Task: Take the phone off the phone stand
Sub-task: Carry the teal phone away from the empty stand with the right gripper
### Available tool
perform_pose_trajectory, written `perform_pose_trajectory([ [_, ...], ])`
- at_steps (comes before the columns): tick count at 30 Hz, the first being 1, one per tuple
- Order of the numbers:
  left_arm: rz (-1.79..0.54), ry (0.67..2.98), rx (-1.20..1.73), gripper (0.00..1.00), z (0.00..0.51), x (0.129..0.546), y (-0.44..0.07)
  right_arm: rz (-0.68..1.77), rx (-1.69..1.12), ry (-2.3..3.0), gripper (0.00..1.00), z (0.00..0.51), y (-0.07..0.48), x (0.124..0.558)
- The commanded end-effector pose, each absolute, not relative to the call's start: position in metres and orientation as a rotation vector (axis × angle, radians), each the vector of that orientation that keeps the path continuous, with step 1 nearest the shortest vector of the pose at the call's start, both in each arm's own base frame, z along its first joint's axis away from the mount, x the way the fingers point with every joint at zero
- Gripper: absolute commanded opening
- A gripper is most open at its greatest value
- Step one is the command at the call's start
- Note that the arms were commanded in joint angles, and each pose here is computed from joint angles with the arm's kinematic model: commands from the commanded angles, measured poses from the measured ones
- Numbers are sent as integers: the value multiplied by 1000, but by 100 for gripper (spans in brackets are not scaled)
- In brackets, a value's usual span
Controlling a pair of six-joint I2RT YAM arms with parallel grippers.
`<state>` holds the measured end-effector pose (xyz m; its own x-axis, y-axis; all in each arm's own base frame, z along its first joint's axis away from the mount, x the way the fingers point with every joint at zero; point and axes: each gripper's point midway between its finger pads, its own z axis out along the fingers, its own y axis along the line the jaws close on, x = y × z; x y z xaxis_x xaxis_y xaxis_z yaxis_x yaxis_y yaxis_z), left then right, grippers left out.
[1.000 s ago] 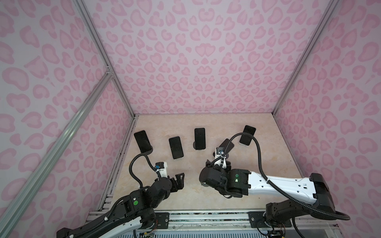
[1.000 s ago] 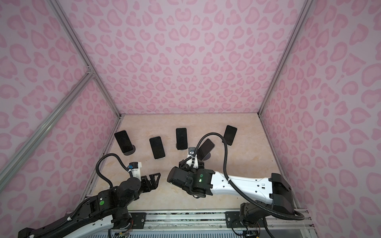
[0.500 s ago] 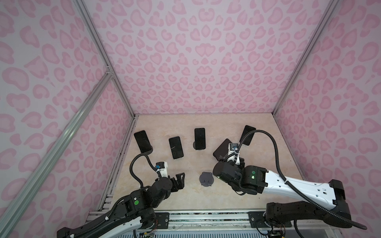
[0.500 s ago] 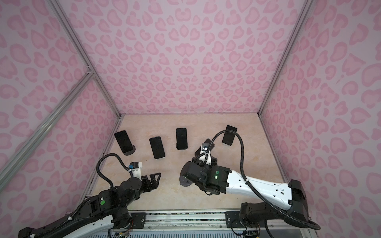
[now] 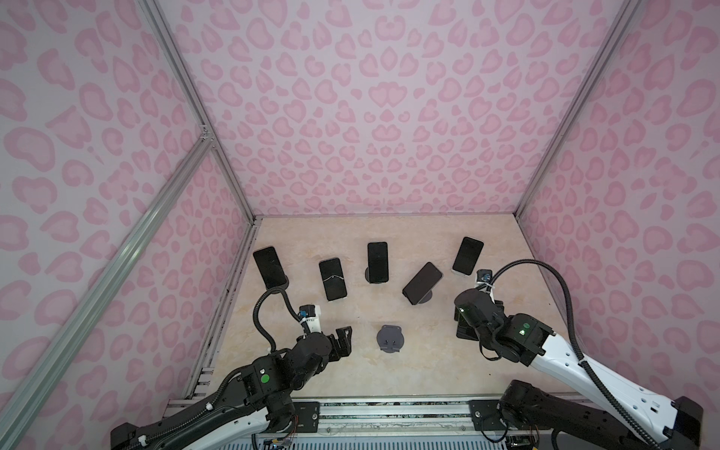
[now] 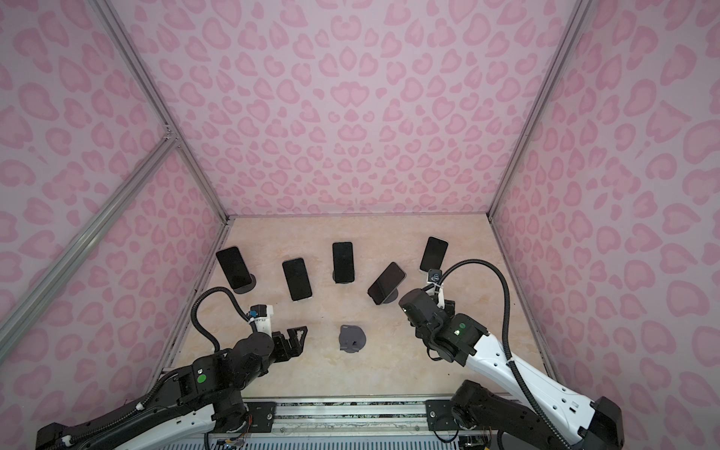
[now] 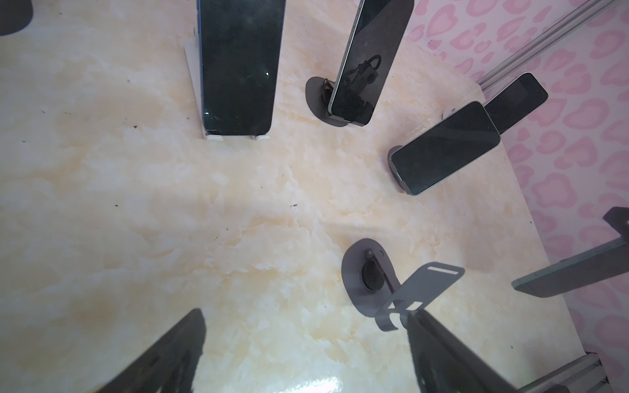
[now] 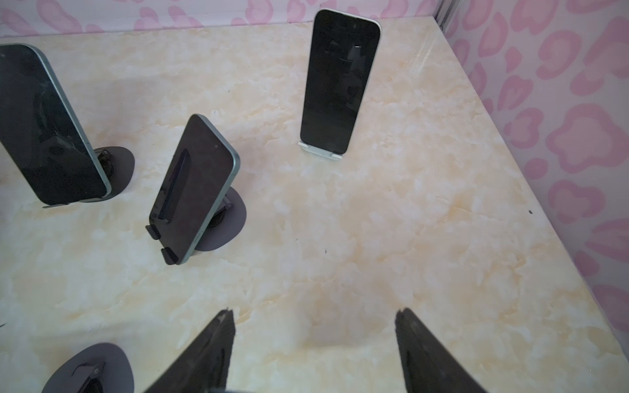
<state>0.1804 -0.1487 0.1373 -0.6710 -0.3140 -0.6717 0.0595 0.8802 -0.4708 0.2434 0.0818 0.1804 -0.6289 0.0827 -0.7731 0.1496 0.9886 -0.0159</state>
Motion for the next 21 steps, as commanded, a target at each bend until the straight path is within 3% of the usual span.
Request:
perform_pose_trajectory([
  [1, -635, 2194, -192, 96, 149, 186, -156, -35, 97, 2298, 61, 171, 86, 246],
  [21, -638, 2210, -152, 96, 147, 196, -169, 58, 80, 2478, 60, 114, 89, 261],
])
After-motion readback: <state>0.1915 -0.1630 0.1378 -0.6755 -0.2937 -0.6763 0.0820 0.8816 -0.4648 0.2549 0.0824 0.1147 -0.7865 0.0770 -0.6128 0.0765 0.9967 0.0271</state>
